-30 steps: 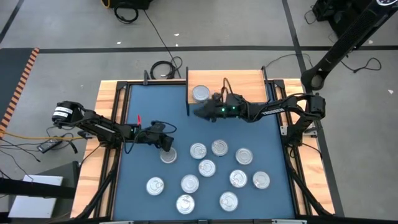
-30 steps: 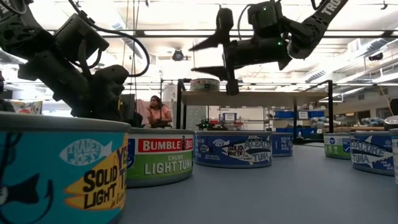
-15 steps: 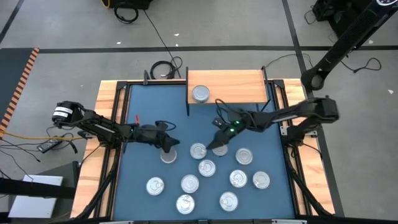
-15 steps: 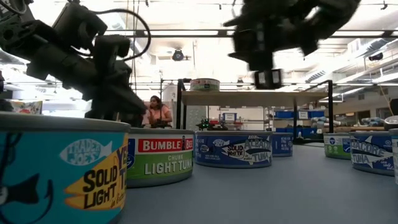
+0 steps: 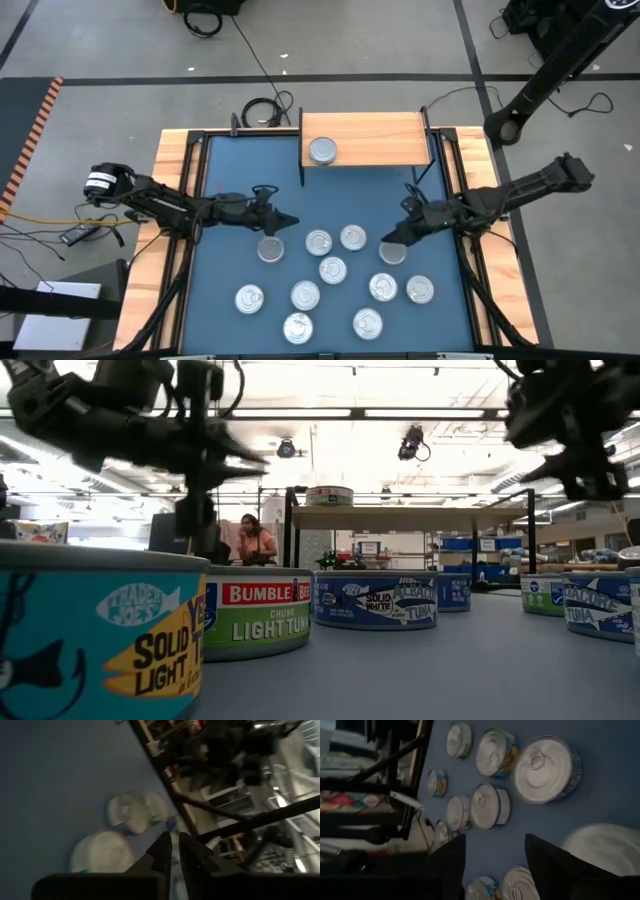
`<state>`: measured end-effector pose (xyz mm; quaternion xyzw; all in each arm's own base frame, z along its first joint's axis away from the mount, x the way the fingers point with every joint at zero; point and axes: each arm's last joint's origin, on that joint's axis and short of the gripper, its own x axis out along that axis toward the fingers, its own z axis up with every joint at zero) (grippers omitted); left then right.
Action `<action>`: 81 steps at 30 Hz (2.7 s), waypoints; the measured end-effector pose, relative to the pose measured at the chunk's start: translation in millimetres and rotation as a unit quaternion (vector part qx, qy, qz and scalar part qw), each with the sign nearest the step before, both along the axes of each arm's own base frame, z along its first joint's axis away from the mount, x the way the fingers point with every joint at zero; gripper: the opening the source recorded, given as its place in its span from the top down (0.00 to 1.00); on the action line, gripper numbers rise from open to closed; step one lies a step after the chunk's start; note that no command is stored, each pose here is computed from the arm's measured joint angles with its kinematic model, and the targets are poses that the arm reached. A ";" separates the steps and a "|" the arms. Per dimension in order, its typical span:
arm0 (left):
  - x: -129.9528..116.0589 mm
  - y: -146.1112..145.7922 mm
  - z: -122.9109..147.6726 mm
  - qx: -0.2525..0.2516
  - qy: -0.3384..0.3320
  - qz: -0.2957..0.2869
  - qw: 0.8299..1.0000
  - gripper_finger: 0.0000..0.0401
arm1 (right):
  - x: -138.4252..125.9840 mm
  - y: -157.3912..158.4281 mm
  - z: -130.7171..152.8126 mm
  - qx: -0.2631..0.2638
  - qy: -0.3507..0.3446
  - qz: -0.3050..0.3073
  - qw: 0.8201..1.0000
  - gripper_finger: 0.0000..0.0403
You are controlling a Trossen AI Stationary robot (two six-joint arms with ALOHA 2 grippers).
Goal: Stack canned seafood by type on shelf
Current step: Adjust the blue tuna can on the table
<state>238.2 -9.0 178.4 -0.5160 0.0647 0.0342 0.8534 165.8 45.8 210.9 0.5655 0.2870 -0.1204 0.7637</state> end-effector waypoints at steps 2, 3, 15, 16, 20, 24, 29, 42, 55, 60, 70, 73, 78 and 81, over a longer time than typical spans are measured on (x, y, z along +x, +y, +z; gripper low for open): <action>6.6 2.4 10.4 -0.001 -0.016 0.002 1.000 0.90 | -4.7 4.4 -8.5 -0.009 0.020 -0.020 1.000 0.48; 9.8 3.9 15.6 -0.002 -0.024 0.003 1.000 0.90 | -7.9 6.3 -12.9 -0.015 0.036 -0.027 0.999 0.49; 44.9 23.2 68.2 -0.011 0.053 -0.037 0.998 0.90 | -25.4 24.0 -20.9 -0.036 0.080 -0.011 0.996 0.54; 46.9 23.9 70.8 -0.011 0.051 -0.038 0.998 0.90 | -26.9 26.0 -22.7 -0.035 0.082 -0.011 0.996 0.55; 61.7 28.2 72.7 -0.042 0.028 -0.062 0.997 0.89 | -35.4 32.1 -32.6 -0.023 0.084 -0.029 0.996 0.56; 90.7 30.5 60.4 -0.068 0.031 -0.096 0.993 0.89 | -43.8 35.6 -34.7 -0.014 0.061 -0.049 0.997 0.56; 143.9 31.7 58.7 -0.081 0.004 -0.160 0.984 0.89 | -54.9 37.6 -34.9 -0.032 0.058 -0.054 0.996 0.57; 238.2 34.2 64.8 -0.016 0.043 -0.288 0.956 0.99 | -73.7 36.5 -45.2 -0.076 0.114 -0.056 0.989 0.60; 234.5 11.8 39.1 0.344 0.273 -0.048 0.897 1.00 | -73.3 35.6 -44.7 -0.086 0.103 -0.064 0.989 0.61; 238.9 2.2 10.4 0.389 0.310 -0.063 0.865 1.00 | -73.3 35.3 -44.6 -0.092 0.100 -0.066 0.989 0.61; 236.0 -10.1 -12.2 0.390 0.355 -0.101 0.844 1.00 | -72.2 35.0 -43.7 -0.098 0.084 -0.077 0.989 0.61; 231.9 -16.3 -17.6 0.385 0.367 -0.117 0.839 1.00 | -72.2 34.9 -43.7 -0.099 0.084 -0.078 0.989 0.61; 228.1 -24.5 -16.9 0.359 0.373 -0.131 0.845 1.00 | -72.5 34.6 -43.9 -0.103 0.085 -0.076 0.988 0.61; 226.8 -28.9 -17.6 0.347 0.375 -0.142 0.848 1.00 | -72.5 34.6 -43.8 -0.103 0.085 -0.076 0.988 0.61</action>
